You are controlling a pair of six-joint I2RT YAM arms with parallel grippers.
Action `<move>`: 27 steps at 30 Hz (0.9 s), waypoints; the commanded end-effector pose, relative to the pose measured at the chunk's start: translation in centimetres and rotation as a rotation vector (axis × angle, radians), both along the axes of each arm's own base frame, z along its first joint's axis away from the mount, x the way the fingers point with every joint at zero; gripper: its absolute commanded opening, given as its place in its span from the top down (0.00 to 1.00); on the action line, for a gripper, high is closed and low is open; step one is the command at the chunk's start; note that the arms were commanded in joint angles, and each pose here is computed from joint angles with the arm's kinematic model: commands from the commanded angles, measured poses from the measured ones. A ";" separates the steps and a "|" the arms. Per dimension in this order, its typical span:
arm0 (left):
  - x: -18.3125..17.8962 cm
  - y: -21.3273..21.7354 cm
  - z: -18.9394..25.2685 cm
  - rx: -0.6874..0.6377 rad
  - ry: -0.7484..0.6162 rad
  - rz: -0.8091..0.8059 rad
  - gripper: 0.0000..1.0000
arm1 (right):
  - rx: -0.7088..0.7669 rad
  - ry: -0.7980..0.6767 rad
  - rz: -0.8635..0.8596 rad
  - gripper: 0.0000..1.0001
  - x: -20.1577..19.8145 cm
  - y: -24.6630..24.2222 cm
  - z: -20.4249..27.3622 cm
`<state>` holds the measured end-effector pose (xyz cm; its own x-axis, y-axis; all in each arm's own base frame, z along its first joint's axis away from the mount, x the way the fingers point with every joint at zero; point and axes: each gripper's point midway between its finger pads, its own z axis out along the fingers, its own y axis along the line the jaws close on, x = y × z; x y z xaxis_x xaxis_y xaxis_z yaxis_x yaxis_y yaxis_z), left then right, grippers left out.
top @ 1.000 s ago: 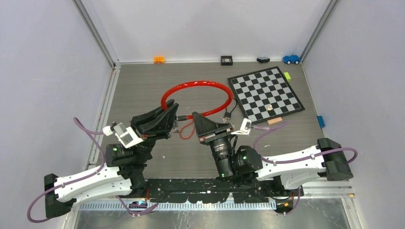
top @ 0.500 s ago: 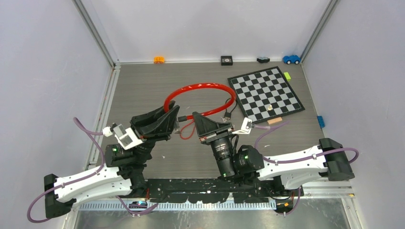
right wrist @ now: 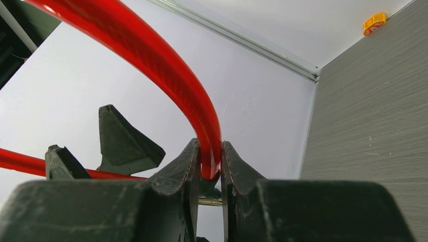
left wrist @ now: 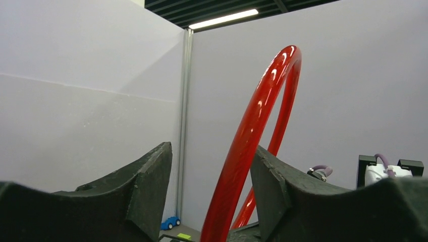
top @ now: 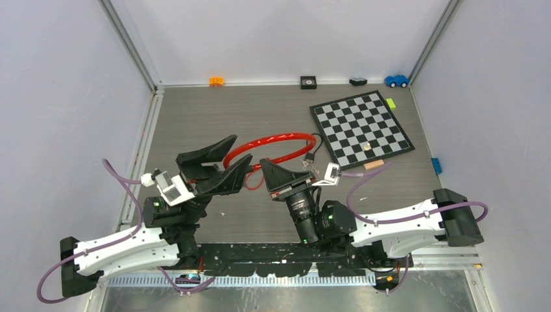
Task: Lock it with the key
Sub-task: Lock the lock.
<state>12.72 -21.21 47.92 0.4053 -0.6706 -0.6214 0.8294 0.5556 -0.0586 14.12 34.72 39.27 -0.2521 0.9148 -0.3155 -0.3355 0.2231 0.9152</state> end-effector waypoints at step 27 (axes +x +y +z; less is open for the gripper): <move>0.3 -3.0 -2.9 0.181 0.120 -0.081 0.17 | 0.211 0.167 -0.057 0.99 1.5 -6.3 2.0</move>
